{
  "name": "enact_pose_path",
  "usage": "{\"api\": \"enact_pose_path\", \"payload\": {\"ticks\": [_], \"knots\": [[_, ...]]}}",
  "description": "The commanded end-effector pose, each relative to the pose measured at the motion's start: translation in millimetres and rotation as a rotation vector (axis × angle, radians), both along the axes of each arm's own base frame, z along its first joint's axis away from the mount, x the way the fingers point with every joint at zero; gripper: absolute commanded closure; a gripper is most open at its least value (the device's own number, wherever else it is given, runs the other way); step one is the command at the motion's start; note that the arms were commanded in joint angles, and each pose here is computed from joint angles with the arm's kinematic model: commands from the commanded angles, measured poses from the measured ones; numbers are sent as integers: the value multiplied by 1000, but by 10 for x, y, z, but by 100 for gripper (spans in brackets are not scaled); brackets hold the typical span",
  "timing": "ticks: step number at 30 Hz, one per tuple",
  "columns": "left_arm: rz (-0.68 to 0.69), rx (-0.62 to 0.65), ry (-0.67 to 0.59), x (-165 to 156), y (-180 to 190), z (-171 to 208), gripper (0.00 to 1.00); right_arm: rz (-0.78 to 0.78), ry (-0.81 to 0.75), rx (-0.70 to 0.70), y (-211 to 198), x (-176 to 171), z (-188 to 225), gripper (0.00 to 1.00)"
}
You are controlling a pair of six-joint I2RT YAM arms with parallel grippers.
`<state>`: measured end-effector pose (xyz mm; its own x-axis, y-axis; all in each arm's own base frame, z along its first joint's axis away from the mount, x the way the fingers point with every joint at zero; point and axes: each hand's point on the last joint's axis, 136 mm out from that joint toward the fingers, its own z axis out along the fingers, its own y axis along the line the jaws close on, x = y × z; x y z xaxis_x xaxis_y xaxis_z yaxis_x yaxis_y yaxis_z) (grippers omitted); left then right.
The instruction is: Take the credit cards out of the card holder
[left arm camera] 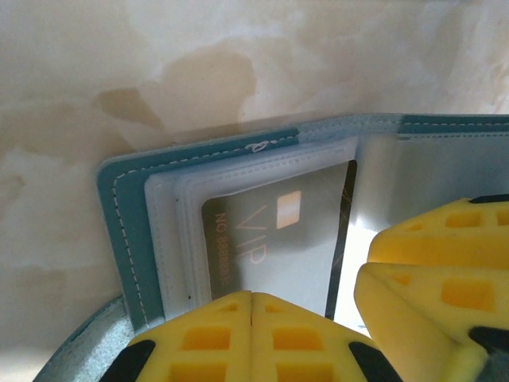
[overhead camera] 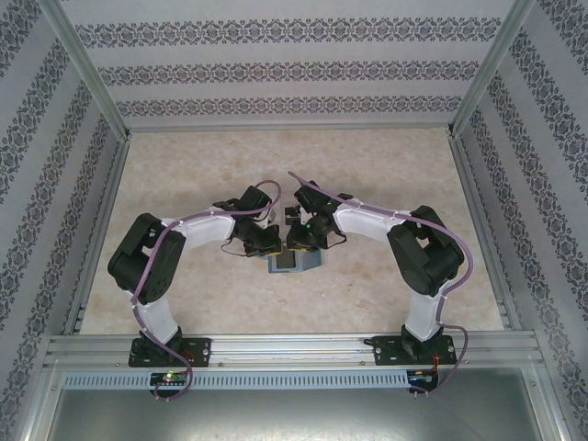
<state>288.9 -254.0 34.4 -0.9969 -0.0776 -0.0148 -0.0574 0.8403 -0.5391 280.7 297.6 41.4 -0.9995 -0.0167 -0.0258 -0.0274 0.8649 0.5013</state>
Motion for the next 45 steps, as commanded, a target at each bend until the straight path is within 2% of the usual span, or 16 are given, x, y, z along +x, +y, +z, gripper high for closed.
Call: {"api": "enact_pose_path", "payload": {"ticks": [1, 18, 28, 36, 45], "knots": [[-15, 17, 0, -30, -29, -52, 100, -11, 13, 33, 36, 13, -8, 76], [-15, 15, 4, -37, -27, -70, 100, -7, 32, -11, -15, 5, -203, 76], [-15, 16, 4, -41, -24, -71, 100, 0, 34, -103, -159, -13, -356, 76], [-19, 67, 2, -48, 54, -104, 100, 7, -13, -168, -280, 30, -207, 75], [-20, 72, 6, -54, 60, -103, 100, 3, -37, -127, -218, 62, -10, 73]]}}
